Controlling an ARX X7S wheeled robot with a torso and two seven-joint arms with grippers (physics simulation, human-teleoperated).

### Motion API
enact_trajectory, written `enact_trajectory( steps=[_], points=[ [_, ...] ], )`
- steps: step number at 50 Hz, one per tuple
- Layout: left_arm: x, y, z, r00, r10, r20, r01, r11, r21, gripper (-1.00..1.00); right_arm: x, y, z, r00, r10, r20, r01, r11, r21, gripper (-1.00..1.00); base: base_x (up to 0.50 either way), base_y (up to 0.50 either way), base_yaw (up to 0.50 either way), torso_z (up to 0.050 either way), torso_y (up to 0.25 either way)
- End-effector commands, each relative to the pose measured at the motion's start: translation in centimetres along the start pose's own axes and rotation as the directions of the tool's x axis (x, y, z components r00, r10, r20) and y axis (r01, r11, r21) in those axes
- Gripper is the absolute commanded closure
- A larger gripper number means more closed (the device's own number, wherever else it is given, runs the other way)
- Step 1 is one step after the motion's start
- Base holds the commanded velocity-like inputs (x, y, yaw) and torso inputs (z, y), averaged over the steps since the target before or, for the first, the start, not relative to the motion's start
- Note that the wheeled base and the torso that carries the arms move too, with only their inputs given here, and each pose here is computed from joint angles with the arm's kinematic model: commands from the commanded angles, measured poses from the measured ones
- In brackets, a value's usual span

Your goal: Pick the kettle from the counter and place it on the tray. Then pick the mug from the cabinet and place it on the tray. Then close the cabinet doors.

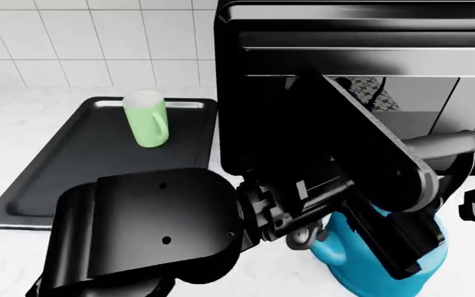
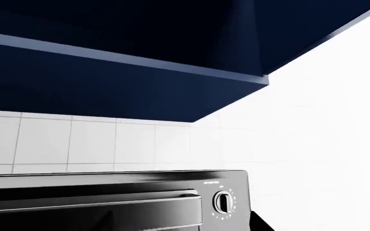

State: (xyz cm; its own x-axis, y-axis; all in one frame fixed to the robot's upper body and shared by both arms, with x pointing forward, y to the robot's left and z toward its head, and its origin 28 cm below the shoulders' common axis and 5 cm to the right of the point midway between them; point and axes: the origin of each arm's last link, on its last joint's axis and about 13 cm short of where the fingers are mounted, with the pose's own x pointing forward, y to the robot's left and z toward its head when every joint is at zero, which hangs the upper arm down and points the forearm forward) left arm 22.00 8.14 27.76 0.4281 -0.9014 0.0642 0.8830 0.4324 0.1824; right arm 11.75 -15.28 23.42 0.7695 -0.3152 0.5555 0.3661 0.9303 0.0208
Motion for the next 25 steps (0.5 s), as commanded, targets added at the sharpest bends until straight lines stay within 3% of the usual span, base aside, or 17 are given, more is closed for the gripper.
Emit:
enact_trajectory(
  steps=[1,17,18,25],
  points=[
    [2.0,-0.1,-0.4,1.000,-0.012,-0.024,0.012,1.000,-0.012,-1.00,0.0,-0.2,-0.5,1.000,-0.009,-0.013,0.009,1.000,-0.003,-1.00,0.00,0.00,0.00,0.000,0.000],
    [3.4,-0.8,-1.1,0.998,-0.037,-0.050,0.035,0.999,-0.028,-1.00,-0.1,-0.6,-1.6,0.999,-0.017,-0.035,0.017,1.000,0.000,-1.00,0.00,0.00,0.00,0.000,0.000],
    [3.4,-0.9,-1.2,0.998,-0.039,-0.052,0.038,0.999,-0.027,1.00,-0.1,-0.7,-1.7,0.999,-0.018,-0.036,0.018,1.000,0.000,-1.00,0.00,0.00,0.00,0.000,0.000],
    [3.5,-1.0,-1.2,0.998,-0.040,-0.047,0.038,0.999,-0.032,1.00,-0.1,-0.8,-2.0,0.999,-0.023,-0.041,0.024,1.000,0.002,-1.00,0.00,0.00,0.00,0.000,0.000]
  ],
)
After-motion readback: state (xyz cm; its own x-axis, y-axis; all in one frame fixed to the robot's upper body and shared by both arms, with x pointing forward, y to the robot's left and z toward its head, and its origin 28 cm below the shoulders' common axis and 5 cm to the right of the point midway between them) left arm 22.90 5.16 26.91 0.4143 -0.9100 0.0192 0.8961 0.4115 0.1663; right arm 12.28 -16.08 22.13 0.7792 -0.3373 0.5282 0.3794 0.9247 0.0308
